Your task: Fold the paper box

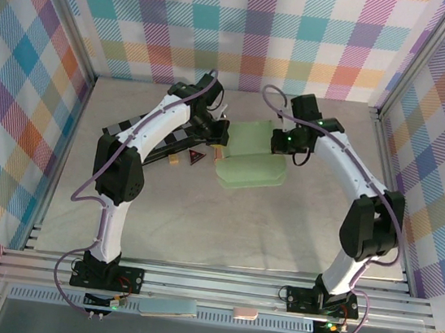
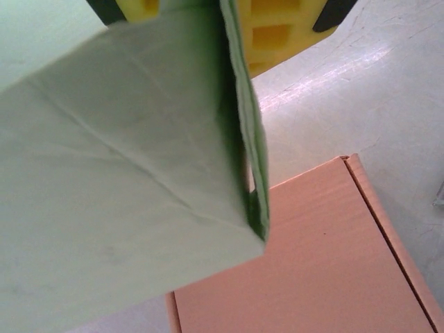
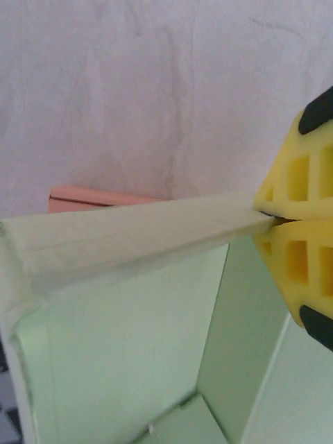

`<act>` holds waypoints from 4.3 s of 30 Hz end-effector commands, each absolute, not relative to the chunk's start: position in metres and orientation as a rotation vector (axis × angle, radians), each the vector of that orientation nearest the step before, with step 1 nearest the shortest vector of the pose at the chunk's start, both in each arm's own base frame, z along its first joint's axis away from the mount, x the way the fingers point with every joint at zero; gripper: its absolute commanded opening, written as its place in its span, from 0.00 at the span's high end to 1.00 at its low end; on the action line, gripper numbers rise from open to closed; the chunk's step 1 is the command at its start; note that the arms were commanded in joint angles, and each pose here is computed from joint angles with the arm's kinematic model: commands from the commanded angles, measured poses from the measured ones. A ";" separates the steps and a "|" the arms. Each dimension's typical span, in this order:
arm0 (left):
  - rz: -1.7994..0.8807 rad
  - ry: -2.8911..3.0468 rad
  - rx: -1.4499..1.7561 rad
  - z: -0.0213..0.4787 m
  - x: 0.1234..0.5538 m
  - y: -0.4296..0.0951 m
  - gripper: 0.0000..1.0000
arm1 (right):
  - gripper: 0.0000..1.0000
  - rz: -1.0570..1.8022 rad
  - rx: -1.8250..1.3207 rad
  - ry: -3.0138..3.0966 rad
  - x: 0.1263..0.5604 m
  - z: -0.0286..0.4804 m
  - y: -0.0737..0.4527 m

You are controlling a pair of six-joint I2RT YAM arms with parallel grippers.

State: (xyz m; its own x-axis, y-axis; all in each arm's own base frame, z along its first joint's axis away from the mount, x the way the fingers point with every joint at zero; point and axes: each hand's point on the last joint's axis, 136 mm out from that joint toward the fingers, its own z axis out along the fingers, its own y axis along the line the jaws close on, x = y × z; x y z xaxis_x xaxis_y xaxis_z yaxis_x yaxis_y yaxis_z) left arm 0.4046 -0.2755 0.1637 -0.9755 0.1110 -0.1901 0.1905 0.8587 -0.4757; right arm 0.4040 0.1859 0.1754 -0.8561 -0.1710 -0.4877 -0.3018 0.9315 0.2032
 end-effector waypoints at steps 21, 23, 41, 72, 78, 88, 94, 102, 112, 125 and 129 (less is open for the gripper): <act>-0.793 2.845 0.279 0.182 0.400 -0.281 1.00 | 0.68 0.127 -0.333 2.612 0.419 0.192 0.189; -0.795 2.846 0.277 0.182 0.401 -0.281 1.00 | 0.69 0.096 -0.335 2.626 0.421 0.185 0.187; -0.790 2.840 0.283 0.185 0.401 -0.285 1.00 | 1.00 -0.674 -0.366 2.478 0.444 0.187 0.156; -0.774 2.852 0.267 0.179 0.402 -0.286 1.00 | 0.88 -0.080 -0.333 2.604 0.431 0.190 0.196; -0.690 2.856 0.192 0.158 0.407 -0.284 1.00 | 1.00 -0.239 -0.262 2.614 0.418 0.173 0.190; -0.649 2.833 0.005 0.106 0.390 -0.276 1.00 | 1.00 -0.314 -0.196 2.690 0.374 0.143 0.186; -0.683 2.874 0.012 0.081 0.362 -0.278 0.92 | 1.00 -0.292 -0.178 2.747 0.341 0.123 0.185; -0.798 2.782 0.060 0.088 0.357 -0.288 0.69 | 1.00 -0.333 -0.165 2.801 0.331 0.104 0.181; -0.875 2.719 0.170 0.100 0.346 -0.291 0.52 | 1.00 -0.325 -0.170 2.842 0.328 0.093 0.181; -0.747 2.711 0.166 0.095 0.359 -0.278 0.59 | 1.00 -0.292 -0.178 2.859 0.326 0.090 0.184; -0.686 2.719 0.202 0.089 0.362 -0.284 0.64 | 1.00 -0.291 -0.175 2.863 0.326 0.091 0.185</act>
State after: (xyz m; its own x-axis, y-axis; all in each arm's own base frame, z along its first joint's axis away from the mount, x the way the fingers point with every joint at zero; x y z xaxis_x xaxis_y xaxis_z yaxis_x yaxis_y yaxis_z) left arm 0.3559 -0.2826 0.0898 -0.9457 0.0280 -0.3239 0.1901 0.8559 -0.4810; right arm 0.3308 0.1874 0.0959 -0.9489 -0.1581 -0.2732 -0.1012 0.9722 -0.2111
